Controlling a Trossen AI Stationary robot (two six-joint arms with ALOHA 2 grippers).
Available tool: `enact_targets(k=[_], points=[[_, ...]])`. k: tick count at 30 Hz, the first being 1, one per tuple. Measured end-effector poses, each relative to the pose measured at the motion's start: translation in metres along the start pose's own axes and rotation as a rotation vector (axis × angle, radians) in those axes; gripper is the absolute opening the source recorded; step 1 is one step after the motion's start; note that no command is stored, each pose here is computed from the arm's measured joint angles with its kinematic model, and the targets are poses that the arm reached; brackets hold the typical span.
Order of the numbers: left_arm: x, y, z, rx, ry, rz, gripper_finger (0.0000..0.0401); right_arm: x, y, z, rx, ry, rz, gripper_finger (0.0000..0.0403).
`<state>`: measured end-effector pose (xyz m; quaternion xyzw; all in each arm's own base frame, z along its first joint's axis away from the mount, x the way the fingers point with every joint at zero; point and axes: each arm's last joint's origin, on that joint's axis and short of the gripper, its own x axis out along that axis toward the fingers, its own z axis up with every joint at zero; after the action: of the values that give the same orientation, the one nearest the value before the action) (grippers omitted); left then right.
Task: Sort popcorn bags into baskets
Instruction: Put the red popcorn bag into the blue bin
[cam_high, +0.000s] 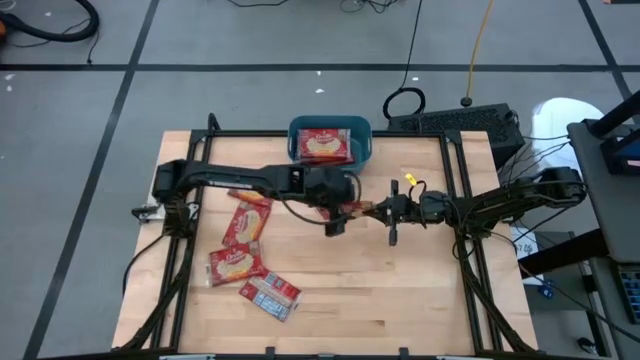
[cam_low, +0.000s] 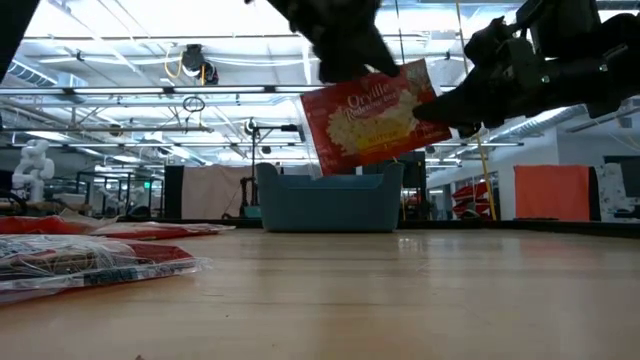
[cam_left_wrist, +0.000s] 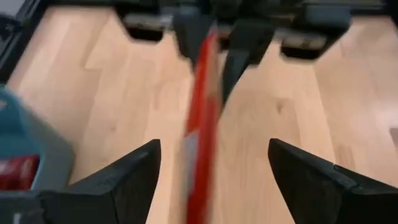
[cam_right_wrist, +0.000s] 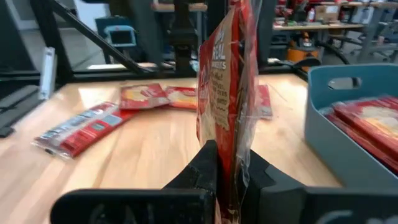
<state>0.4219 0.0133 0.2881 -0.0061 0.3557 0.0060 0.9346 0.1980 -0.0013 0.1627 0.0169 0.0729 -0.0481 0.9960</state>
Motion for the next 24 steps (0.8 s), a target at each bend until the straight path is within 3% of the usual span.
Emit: enact_targets(k=[4,16,24], points=[[0.007,0.001,-0.003,0.007,0.021,-0.007,0.0275,0.0,0.0,-0.001,-0.001,0.005,-0.014,0.0015],[0.005,0.015,-0.005,-0.032,0.037,0.022,0.0142,0.0,-0.001,-0.002,-0.003,0.021,-0.034,0.0015],[0.004,0.019,-0.006,0.0,0.054,0.023,0.0095,0.0,-0.001,-0.003,-0.004,0.027,-0.035,0.0015]])
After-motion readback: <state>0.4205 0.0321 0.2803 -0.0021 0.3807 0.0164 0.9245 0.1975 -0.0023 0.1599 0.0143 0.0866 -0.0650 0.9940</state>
